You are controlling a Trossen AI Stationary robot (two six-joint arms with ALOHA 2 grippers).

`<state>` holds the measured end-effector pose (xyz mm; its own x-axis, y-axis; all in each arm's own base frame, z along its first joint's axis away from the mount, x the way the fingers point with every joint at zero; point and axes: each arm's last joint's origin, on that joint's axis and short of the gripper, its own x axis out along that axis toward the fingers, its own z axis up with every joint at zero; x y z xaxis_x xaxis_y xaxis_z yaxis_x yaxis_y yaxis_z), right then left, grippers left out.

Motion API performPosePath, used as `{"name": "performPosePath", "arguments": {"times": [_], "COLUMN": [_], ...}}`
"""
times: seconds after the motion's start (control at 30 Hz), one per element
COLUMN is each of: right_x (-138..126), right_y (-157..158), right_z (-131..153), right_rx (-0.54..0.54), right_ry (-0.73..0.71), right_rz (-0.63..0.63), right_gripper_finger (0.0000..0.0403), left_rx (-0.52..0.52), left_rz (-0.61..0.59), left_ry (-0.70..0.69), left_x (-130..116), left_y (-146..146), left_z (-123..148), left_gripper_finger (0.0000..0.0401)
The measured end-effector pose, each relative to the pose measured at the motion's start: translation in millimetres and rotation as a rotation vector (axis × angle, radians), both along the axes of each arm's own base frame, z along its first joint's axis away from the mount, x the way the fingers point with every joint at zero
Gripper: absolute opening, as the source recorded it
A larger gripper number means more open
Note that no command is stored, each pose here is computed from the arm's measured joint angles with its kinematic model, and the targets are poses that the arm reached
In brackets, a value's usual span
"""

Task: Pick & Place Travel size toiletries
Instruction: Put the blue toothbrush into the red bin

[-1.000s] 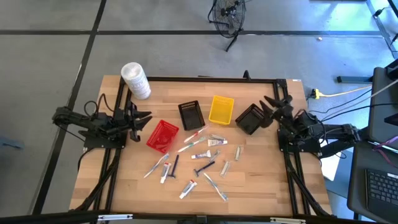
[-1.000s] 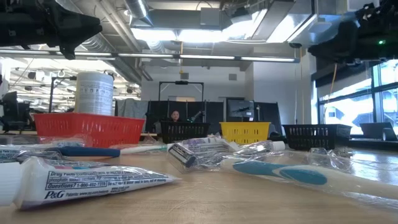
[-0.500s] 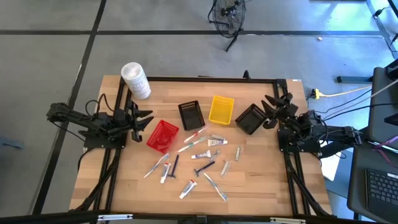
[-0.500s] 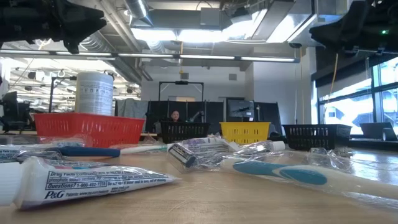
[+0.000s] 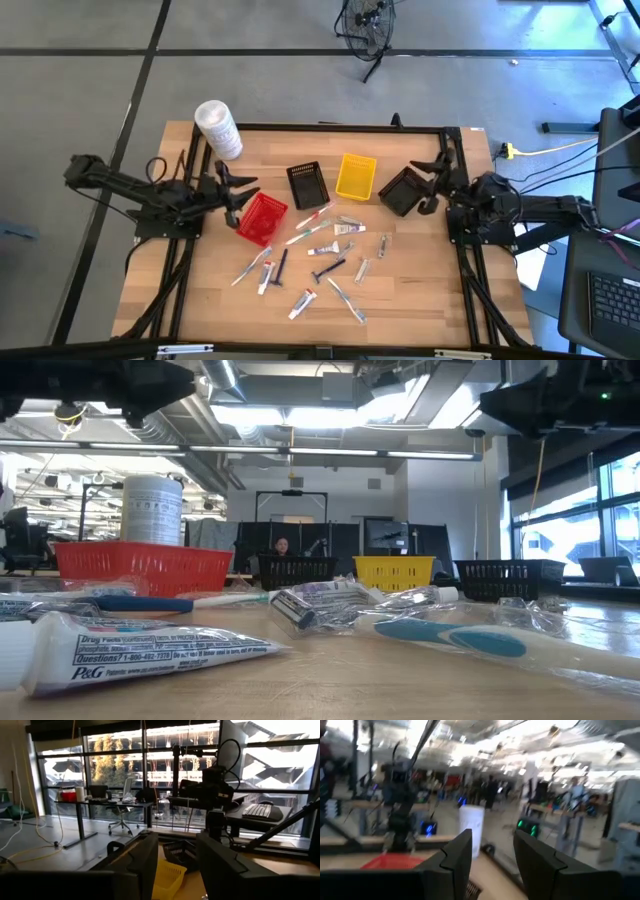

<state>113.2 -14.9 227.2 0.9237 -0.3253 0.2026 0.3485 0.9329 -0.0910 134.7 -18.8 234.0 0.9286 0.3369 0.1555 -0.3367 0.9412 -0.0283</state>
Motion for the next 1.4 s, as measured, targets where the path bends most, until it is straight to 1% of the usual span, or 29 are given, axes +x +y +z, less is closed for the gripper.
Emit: {"name": "performPosePath", "arguments": {"times": [0.1,0.17,0.27,0.33,0.4,0.53,0.63,0.7,0.8,0.87,0.93,1.03,1.17,1.23,1.27,1.33,1.4], "right_x": [12.7,21.7,34.5,42.3,49.1,59.1,64.0,66.7,70.2,71.8,73.0,74.4,75.1,75.2,75.2,75.7,76.4], "right_y": [0.5,1.0,2.1,3.1,3.2,2.2,1.8,1.6,1.4,1.4,1.3,1.2,1.1,1.0,0.9,0.9,0.7], "right_z": [2.1,1.7,-0.6,-4.2,-8.0,-15.8,-22.2,-26.6,-32.3,-35.2,-37.7,-40.4,-41.9,-41.9,-41.8,-40.5,-38.3], "right_rx": [0.035,0.061,0.064,0.071,0.098,0.132,0.14,0.149,0.172,0.187,0.193,0.188,0.176,0.145,0.129,0.087,0.047], "right_ry": [0.094,0.157,0.231,0.278,0.311,0.37,0.41,0.437,0.468,0.482,0.496,0.514,0.525,0.533,0.536,0.531,0.514], "right_rz": [0.05,0.091,0.156,0.206,0.225,0.21,0.205,0.202,0.202,0.201,0.2,0.199,0.195,0.196,0.195,0.198,0.2], "right_gripper_finger": [0.0149,0.0149,0.0149,0.0149,0.0149,0.0148,0.0148,0.0148,0.0148,0.0148,0.0148,0.0148,0.0148,0.0148,0.0148,0.0148,0.0148], "left_rx": [-0.023,-0.018,-0.044,-0.063,-0.081,-0.145,-0.236,-0.276,-0.335,-0.39,-0.452,-0.544,-0.732,-0.828,-0.86,-0.887,-0.875], "left_rz": [-0.024,-0.031,-0.052,-0.071,-0.071,-0.063,-0.104,-0.138,-0.16,-0.143,-0.099,-0.037,0.008,0.045,0.073,0.128,0.162], "left_ry": [0.025,0.051,0.081,0.124,0.195,0.351,0.459,0.533,0.668,0.77,0.857,0.951,1.028,1.076,1.103,1.154,1.192], "left_x": [9.6,16.3,27.2,35.8,44.8,63.6,77.7,86.5,95.8,98.1,97.3,94.4,87.8,83.8,81.7,77.3,75.1], "left_y": [-3.0,-5.0,-8.4,-11.2,-13.6,-18.8,-25.1,-31.9,-43.7,-51.4,-58.5,-67.8,-81.0,-87.8,-90.9,-95.4,-99.2], "left_z": [2.5,3.1,5.4,9.0,13.1,22.9,28.9,31.2,30.8,28.2,24.3,17.6,8.9,2.9,-0.6,-8.4,-17.6], "left_gripper_finger": [0.0128,0.0128,0.0128,0.0128,0.0128,0.0128,0.0128,0.0127,0.0127,0.0127,0.0127,0.0127,0.0127,0.0127,0.0127,0.0127,0.0127]}}
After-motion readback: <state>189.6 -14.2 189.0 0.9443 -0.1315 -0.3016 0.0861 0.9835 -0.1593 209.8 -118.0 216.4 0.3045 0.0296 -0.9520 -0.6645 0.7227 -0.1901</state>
